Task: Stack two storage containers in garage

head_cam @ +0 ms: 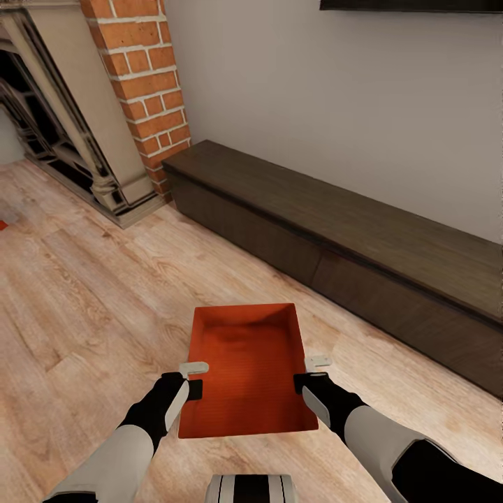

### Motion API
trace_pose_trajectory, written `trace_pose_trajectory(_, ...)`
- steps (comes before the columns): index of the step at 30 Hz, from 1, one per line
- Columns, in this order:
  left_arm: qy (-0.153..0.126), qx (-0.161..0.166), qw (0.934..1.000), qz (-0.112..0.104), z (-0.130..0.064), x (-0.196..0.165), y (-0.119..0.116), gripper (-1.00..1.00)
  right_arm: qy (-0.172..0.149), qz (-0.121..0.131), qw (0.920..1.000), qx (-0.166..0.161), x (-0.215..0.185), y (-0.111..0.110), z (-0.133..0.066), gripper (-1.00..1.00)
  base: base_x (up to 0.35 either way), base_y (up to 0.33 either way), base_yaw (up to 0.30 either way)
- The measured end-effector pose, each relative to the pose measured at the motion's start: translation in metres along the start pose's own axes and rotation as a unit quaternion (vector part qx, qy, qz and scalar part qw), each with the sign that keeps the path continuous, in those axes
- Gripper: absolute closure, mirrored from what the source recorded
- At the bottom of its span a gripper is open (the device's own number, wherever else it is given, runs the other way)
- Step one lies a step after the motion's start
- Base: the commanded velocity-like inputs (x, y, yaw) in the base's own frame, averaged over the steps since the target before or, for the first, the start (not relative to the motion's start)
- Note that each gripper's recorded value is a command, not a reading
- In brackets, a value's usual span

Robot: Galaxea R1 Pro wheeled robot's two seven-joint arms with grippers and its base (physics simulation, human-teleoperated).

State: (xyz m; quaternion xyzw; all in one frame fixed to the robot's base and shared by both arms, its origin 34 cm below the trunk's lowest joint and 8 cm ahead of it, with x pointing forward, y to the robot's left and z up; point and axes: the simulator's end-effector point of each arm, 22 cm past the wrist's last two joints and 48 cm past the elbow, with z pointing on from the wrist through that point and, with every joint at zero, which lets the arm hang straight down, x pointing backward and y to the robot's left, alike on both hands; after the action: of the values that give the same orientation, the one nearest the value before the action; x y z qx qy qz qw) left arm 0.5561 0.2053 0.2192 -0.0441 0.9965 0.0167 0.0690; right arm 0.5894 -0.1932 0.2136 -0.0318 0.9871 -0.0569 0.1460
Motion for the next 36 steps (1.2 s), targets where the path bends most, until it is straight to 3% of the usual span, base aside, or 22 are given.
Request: trace_pose_trajectory(36,0.001,0.001,1.0000,-0.002,-0.074,-0.027,0.001,1.00,0.000,-0.002,1.0000,0.000,-0.039,-0.010,-0.069,1.00,0.000,0.000,0.000)
